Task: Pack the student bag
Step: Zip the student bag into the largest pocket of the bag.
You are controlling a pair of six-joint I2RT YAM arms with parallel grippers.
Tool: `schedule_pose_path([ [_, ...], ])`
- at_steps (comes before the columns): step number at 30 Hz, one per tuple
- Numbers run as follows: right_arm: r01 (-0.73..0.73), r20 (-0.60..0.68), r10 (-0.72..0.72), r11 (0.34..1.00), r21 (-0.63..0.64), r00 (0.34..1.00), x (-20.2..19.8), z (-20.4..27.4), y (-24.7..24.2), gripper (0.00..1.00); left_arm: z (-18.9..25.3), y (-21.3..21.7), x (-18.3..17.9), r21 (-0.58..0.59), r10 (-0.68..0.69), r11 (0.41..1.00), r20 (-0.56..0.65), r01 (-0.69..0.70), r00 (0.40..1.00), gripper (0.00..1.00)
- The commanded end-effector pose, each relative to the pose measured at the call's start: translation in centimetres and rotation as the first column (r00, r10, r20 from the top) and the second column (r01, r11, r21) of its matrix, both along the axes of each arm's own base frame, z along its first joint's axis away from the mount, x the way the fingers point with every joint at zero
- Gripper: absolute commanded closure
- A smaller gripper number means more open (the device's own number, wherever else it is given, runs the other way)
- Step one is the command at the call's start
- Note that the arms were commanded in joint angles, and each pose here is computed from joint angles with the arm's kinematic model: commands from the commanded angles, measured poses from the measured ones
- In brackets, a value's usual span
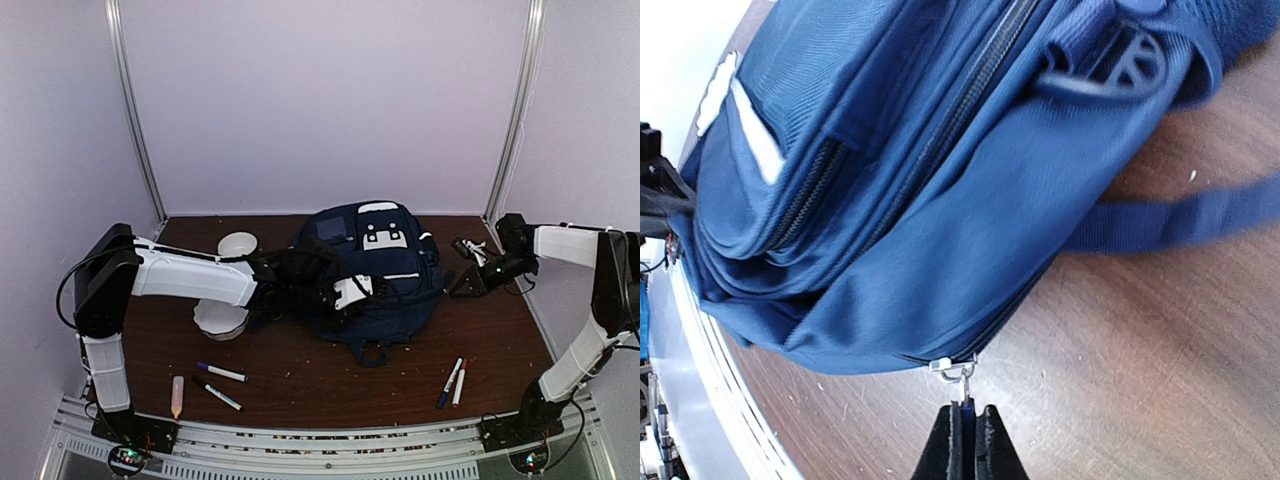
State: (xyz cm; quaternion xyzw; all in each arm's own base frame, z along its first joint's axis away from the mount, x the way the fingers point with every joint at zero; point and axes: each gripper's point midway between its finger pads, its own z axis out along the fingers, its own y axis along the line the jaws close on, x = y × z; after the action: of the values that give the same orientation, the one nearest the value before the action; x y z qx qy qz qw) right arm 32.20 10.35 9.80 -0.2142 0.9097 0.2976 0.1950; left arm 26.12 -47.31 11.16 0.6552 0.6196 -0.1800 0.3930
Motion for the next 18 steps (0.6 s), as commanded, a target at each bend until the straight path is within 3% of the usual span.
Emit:
schedule_pose_path([
  [1,0.132,0.054,-0.124,0.973,-0.187,0.991,2.1,-1.4,-5.3,1.0,-0.3,4.3,2.1,0.085,0.117,0.989,0.085,-0.124,0.99,1.0],
  [18,0.286,0.144,-0.26,0.937,-0.203,0.955,11.1,-1.5,-7.3,1.0,-0.2,3.8,2.0,0.056,0.131,0.989,0.053,-0.134,0.99,1.0],
])
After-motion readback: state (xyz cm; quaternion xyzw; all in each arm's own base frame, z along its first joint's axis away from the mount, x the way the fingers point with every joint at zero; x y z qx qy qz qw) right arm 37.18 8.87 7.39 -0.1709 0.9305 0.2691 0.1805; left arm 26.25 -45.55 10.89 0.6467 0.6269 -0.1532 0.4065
